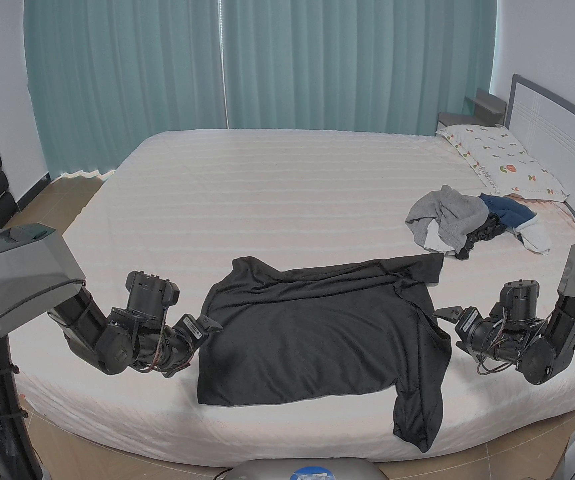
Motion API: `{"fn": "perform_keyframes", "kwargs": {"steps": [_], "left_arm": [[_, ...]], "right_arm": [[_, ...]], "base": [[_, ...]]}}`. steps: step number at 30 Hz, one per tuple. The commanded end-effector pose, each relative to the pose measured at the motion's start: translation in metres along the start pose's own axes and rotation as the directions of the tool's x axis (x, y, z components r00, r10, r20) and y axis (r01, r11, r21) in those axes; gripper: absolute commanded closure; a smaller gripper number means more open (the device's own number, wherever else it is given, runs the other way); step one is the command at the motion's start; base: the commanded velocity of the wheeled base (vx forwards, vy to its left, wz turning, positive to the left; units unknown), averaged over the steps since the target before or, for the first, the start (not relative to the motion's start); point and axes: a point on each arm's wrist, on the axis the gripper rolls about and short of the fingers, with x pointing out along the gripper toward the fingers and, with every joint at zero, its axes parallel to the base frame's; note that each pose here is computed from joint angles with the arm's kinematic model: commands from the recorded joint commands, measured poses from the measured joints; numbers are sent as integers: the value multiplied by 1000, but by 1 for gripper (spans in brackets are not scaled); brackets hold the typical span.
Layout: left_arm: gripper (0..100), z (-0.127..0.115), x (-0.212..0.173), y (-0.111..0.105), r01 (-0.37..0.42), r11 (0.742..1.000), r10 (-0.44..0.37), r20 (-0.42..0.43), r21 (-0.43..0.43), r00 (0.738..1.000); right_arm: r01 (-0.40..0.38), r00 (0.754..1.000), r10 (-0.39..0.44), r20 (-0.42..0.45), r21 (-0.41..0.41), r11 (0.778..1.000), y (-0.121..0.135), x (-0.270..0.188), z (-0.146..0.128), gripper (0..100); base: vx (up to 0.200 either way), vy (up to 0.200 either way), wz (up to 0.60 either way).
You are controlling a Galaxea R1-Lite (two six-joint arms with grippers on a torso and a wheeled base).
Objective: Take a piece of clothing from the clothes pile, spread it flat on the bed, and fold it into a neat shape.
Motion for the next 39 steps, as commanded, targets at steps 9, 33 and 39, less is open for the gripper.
{"fn": "perform_keyframes", "kwargs": {"steps": [9, 33, 39], "left_arm": [[0, -40, 18, 14, -162, 973, 158, 35, 165, 987], [0, -70, 26, 18, -200, 942, 188, 68, 269, 980], [0, -77, 26, 16, -203, 936, 192, 67, 289, 979]], "right_arm": [[33, 999, -35, -31, -57, 998, -8, -1, -11, 0], [53, 997, -58, -49, -92, 994, -13, 0, -15, 0], [55, 997, -61, -52, -106, 993, -14, 0, -16, 0]], "base": [[0, 0, 0], [0, 0, 0], [0, 0, 0]]}}
